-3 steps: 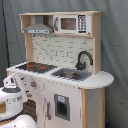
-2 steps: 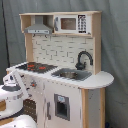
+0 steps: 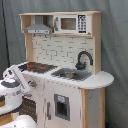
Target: Play with the kitchen
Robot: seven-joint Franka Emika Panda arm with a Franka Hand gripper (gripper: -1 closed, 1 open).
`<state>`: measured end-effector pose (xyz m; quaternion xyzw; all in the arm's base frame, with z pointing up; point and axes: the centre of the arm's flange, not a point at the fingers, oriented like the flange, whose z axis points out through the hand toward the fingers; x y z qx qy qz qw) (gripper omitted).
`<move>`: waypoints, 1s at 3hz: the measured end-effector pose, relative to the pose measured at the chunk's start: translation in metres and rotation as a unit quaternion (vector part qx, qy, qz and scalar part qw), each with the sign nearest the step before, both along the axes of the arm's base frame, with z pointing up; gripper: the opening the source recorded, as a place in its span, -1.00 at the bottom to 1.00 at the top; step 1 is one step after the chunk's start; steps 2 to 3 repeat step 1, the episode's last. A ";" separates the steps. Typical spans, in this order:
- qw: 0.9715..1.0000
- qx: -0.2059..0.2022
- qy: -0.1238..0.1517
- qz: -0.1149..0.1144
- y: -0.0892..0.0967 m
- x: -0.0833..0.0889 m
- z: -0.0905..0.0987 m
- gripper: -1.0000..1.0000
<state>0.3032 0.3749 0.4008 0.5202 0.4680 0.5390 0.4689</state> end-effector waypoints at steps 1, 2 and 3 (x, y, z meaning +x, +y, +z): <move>0.999 -0.045 -0.009 -0.018 0.001 -0.001 0.007 1.00; 0.999 -0.045 -0.009 -0.018 0.001 -0.001 0.007 1.00; 0.999 -0.045 -0.009 -0.018 0.001 -0.001 0.007 1.00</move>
